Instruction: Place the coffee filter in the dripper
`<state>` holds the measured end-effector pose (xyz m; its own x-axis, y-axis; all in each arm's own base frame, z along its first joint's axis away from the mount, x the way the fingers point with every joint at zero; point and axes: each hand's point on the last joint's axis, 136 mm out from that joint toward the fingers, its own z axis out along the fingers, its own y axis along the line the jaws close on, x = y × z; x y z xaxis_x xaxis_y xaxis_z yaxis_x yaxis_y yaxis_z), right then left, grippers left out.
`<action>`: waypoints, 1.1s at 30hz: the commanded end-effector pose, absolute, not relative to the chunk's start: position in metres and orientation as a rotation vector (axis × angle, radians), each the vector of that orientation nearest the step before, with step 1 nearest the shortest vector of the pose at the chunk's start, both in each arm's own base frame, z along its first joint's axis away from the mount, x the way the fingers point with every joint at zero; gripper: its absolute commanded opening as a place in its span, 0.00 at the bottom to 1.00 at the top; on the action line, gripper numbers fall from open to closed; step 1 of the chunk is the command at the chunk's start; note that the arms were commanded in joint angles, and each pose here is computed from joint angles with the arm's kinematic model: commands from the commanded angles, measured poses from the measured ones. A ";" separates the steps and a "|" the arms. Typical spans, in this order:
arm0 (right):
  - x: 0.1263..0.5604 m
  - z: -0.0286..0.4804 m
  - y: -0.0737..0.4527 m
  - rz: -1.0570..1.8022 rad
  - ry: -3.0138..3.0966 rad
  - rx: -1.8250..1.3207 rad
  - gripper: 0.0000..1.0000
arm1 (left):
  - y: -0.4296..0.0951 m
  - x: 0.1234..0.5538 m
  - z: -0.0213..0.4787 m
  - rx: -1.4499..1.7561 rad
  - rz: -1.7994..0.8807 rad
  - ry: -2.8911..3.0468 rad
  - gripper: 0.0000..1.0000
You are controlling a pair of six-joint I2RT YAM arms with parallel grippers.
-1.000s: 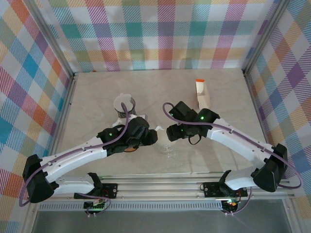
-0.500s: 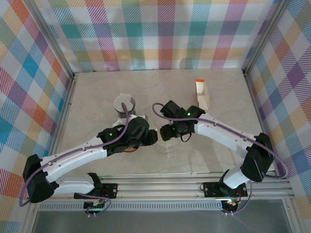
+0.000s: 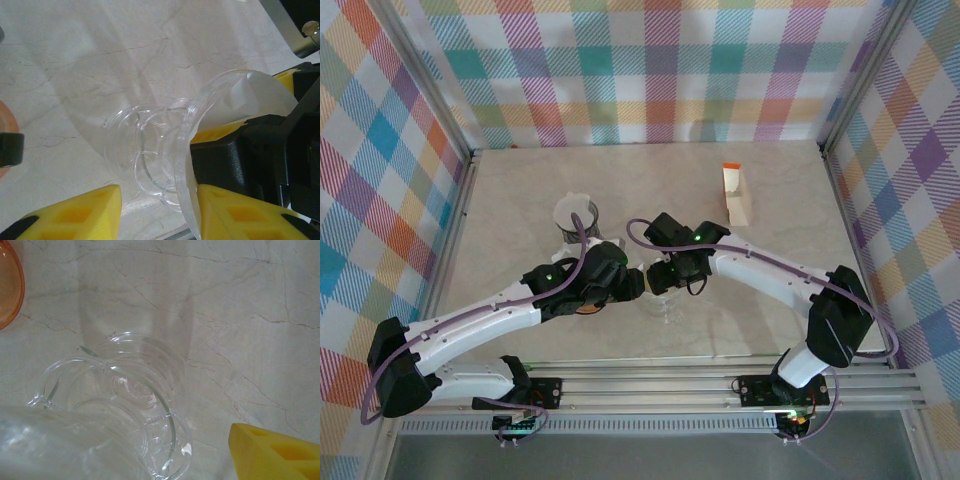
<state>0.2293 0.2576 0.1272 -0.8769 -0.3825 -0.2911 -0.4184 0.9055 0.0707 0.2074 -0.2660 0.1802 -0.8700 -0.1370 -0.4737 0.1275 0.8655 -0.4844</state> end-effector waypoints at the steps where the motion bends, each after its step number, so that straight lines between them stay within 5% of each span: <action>1: 0.232 0.131 0.253 0.182 2.789 -0.560 0.71 | -0.261 0.205 0.169 -0.024 -0.676 2.564 0.44; 33: 0.219 0.223 0.208 0.298 2.539 -0.371 0.74 | -0.263 0.207 0.181 -0.032 -0.711 2.536 0.51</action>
